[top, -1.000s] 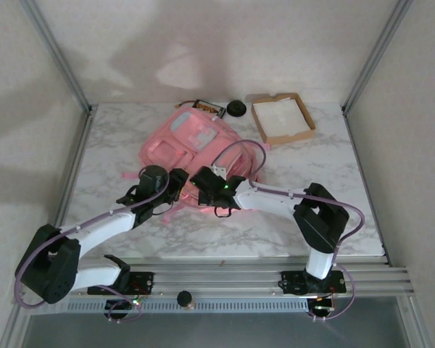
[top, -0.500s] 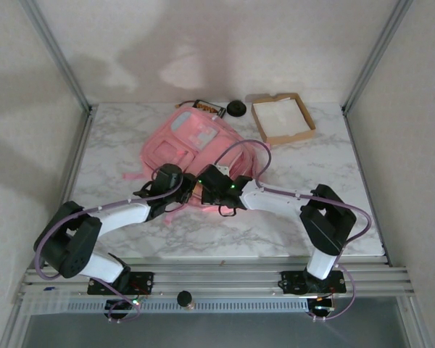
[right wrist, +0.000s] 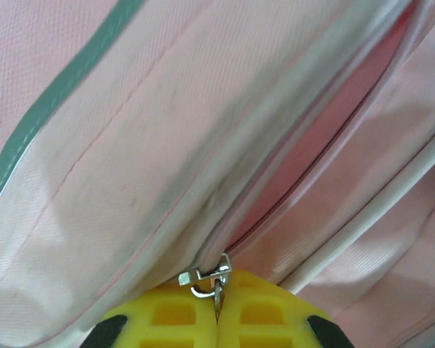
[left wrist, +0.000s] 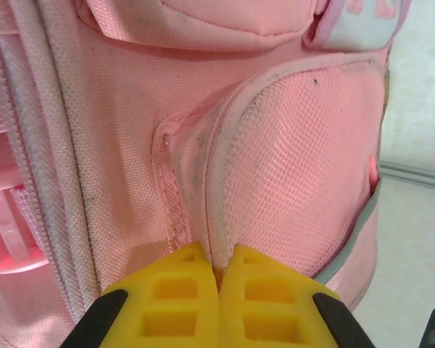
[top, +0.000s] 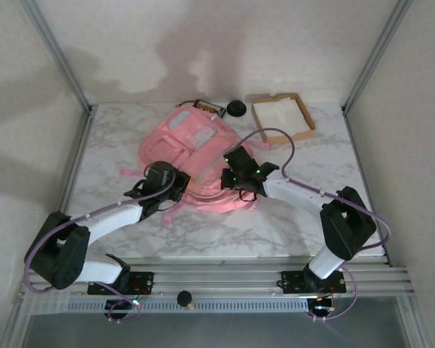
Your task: Pack books, pencil case, and school supplies into a backpack
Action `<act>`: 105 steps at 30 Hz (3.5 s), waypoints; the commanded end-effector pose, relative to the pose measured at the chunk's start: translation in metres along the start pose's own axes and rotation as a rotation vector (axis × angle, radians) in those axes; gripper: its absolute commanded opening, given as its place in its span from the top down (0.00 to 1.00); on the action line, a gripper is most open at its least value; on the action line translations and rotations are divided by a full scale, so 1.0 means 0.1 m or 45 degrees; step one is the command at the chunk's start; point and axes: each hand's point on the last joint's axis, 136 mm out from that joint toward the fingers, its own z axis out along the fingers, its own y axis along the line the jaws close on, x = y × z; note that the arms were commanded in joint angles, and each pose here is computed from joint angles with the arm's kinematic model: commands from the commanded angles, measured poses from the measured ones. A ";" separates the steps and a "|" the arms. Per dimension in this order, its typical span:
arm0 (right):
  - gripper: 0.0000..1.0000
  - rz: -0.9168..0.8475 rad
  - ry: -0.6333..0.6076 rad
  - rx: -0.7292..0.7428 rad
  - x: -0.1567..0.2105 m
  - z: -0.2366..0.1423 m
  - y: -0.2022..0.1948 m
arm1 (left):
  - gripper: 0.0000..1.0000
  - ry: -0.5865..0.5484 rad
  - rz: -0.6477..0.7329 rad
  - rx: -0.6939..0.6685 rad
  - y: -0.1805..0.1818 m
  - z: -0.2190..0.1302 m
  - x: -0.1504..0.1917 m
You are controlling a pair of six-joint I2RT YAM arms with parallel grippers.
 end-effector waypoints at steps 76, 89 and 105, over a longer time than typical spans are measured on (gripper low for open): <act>0.48 -0.249 -0.228 0.044 -1.25 0.10 -0.23 | 0.46 -0.385 0.056 -0.187 0.16 -0.57 -1.17; 0.01 0.127 -0.949 0.791 -0.92 -0.99 -3.01 | 0.00 -1.455 0.756 -0.746 0.74 -1.79 -2.32; 0.01 -0.157 -1.174 0.444 -0.54 -0.84 -2.72 | 0.01 -1.154 1.225 -0.200 0.40 -0.73 -1.94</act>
